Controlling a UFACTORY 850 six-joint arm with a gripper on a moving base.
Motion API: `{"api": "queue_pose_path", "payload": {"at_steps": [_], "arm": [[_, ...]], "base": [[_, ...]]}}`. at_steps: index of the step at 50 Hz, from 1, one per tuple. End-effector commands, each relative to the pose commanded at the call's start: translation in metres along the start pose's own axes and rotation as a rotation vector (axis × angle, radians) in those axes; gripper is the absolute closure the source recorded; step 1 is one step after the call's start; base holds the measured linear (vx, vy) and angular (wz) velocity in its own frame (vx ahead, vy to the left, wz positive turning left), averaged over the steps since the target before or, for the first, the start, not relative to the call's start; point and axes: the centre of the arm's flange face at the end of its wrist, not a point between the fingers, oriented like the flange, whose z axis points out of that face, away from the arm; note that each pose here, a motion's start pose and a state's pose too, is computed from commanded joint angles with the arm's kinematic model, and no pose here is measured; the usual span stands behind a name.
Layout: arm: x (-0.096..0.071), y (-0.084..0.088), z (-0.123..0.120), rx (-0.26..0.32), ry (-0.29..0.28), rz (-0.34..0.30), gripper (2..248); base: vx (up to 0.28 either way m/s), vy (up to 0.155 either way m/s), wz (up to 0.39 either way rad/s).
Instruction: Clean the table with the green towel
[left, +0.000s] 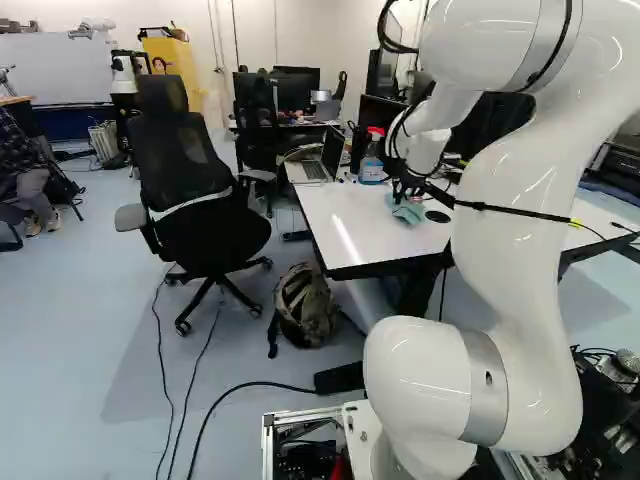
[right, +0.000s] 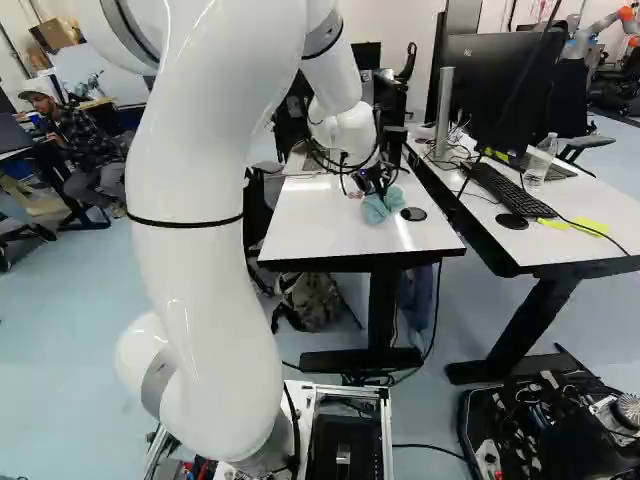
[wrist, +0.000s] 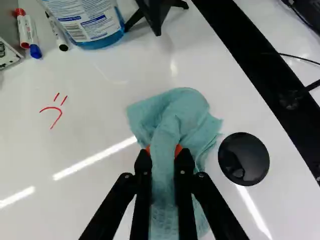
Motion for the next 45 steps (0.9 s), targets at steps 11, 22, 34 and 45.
{"api": "queue_pose_path", "payload": {"at_steps": [11,22,34,45], "arm": [[0.005,-0.019,0.004,0.017,0.004,-0.027,197],[0.02,-0.025,0.015,0.022,0.017,-0.034,197],[0.038,-0.028,0.028,0.023,0.034,-0.036,197],[0.054,-0.027,0.04,0.022,0.049,-0.033,197]], "base": [[0.0,0.0,0.0],[0.0,0.0,0.0],[0.0,0.0,0.0],[0.0,0.0,0.0]]}}
